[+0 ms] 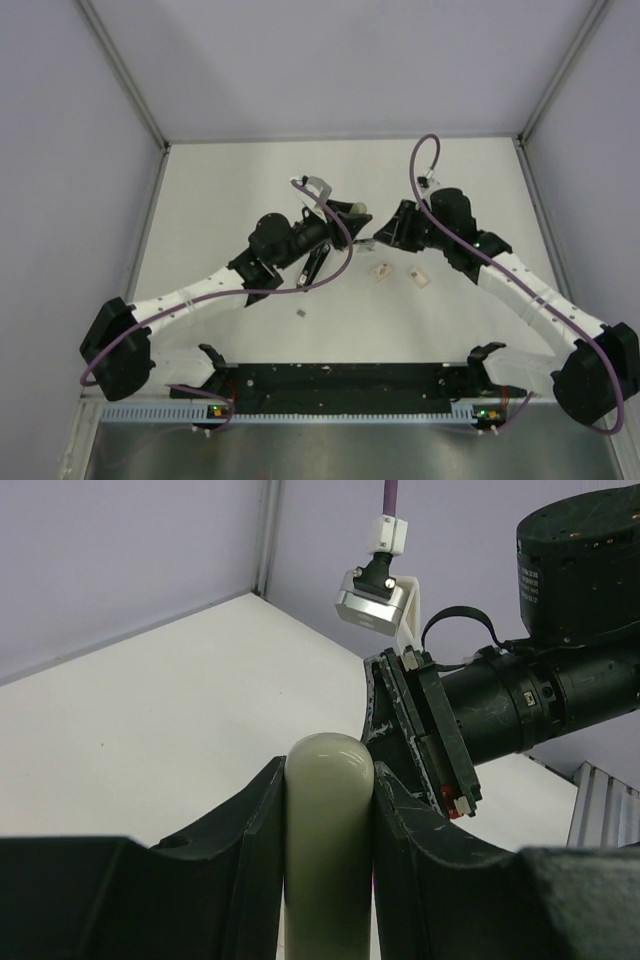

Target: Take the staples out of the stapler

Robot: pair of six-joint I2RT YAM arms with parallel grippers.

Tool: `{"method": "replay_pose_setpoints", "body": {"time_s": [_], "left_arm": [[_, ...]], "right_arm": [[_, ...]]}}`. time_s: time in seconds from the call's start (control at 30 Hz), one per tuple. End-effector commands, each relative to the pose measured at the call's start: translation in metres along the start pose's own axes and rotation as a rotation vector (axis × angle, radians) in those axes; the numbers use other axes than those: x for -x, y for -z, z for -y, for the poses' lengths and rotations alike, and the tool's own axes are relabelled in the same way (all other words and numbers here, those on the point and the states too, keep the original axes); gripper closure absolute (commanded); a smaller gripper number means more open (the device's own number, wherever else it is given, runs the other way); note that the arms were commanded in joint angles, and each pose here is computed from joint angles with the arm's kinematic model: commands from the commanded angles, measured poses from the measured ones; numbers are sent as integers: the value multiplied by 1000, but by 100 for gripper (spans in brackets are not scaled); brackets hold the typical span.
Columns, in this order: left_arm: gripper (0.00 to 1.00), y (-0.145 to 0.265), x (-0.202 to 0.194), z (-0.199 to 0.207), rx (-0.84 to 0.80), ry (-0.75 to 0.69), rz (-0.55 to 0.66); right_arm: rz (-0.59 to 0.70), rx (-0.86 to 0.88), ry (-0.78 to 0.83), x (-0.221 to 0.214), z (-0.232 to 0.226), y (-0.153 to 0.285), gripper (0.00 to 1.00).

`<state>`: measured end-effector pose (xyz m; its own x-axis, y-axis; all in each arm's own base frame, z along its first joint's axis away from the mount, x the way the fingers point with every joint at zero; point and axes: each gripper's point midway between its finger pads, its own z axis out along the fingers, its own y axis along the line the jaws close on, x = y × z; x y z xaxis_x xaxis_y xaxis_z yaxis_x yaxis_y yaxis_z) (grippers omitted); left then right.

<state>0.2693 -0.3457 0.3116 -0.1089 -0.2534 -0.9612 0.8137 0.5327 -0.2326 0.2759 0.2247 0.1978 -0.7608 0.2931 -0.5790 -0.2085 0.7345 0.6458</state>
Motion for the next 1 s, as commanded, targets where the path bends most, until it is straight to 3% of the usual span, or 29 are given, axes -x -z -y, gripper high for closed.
{"method": "replay_pose_setpoints", "body": {"time_s": [0.0,0.6,0.97], "left_arm": [[100,-8,54,12,-28,3,178],[100,-17,57,3,27,41,235],[100,-8,65,-14,142,55,342]], "right_arm": [[-29,86,10,-8,-23,-2,65],[-83,152,-3,-37,-42,-7,66],[-105,202,-13,-46,-60,-5,66]]}}
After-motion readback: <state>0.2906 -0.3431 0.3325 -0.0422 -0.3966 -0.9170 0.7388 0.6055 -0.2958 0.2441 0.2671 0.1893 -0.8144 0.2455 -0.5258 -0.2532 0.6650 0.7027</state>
